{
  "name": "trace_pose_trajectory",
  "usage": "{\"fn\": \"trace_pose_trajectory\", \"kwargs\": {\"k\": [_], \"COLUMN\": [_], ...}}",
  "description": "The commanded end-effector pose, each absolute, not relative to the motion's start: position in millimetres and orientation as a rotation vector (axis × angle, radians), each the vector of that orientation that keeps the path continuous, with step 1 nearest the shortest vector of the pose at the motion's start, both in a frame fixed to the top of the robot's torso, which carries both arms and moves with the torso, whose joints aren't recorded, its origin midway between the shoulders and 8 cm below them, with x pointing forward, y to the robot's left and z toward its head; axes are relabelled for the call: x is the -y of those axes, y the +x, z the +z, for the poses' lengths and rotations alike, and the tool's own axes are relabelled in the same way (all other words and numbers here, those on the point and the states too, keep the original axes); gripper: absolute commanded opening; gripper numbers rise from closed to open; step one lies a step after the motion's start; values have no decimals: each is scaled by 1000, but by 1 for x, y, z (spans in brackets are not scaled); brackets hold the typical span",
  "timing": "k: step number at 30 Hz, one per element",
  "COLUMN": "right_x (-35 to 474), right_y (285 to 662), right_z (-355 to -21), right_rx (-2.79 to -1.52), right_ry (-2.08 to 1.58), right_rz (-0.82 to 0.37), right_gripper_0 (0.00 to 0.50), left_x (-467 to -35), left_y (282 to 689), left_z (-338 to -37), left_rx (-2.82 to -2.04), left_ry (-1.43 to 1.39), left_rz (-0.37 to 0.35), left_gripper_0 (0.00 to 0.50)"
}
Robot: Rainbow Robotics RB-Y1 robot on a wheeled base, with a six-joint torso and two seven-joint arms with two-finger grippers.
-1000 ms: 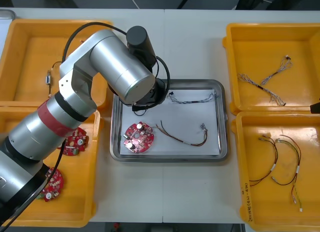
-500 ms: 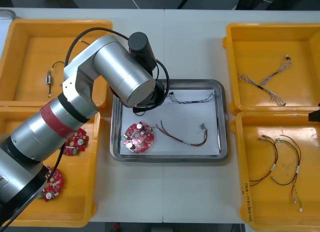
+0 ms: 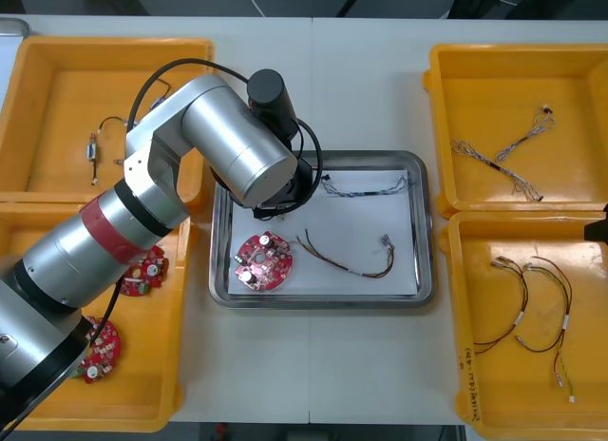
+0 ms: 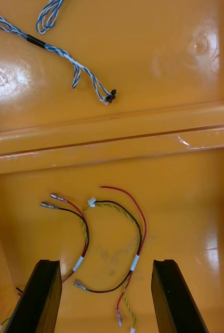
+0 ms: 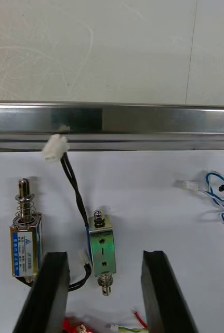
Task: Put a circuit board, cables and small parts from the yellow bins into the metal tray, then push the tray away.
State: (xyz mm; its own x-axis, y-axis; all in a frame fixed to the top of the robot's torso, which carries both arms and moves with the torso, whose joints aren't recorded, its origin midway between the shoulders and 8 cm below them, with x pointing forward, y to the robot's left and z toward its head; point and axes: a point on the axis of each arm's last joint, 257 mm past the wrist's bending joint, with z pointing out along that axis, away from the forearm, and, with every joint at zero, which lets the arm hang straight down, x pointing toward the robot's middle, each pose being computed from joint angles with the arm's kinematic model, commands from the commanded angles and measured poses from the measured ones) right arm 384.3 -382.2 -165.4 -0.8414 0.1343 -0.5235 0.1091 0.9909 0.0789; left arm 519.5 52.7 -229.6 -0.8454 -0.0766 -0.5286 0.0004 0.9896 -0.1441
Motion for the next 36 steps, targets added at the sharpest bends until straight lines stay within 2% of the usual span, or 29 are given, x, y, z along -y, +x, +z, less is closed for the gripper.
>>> {"fn": "trace_pose_trajectory", "kwargs": {"k": [1,9,21,30,36], "right_x": [376,375,371,364,345], "right_y": [380,380,380,379,377], "right_z": [-163,-164,-164,-157,-152], "right_rx": [-2566,-2568,-2569,-2560,-2562], "right_ry": [189,192,183,129,-6], "right_rz": [79,79,83,72,32], "right_gripper_0": [500,500,500,500,500], "left_x": [-35,-38,-76,-124,-164], "left_y": [513,514,501,494,483], "left_z": [-231,-217,-169,-129,-111], "left_rx": [-2568,-2553,-2556,-2562,-2586], "left_ry": [-110,-123,-186,-245,-267], "left_rz": [-242,-249,-222,-234,-181], "left_gripper_0": [500,500,500,500,500]}}
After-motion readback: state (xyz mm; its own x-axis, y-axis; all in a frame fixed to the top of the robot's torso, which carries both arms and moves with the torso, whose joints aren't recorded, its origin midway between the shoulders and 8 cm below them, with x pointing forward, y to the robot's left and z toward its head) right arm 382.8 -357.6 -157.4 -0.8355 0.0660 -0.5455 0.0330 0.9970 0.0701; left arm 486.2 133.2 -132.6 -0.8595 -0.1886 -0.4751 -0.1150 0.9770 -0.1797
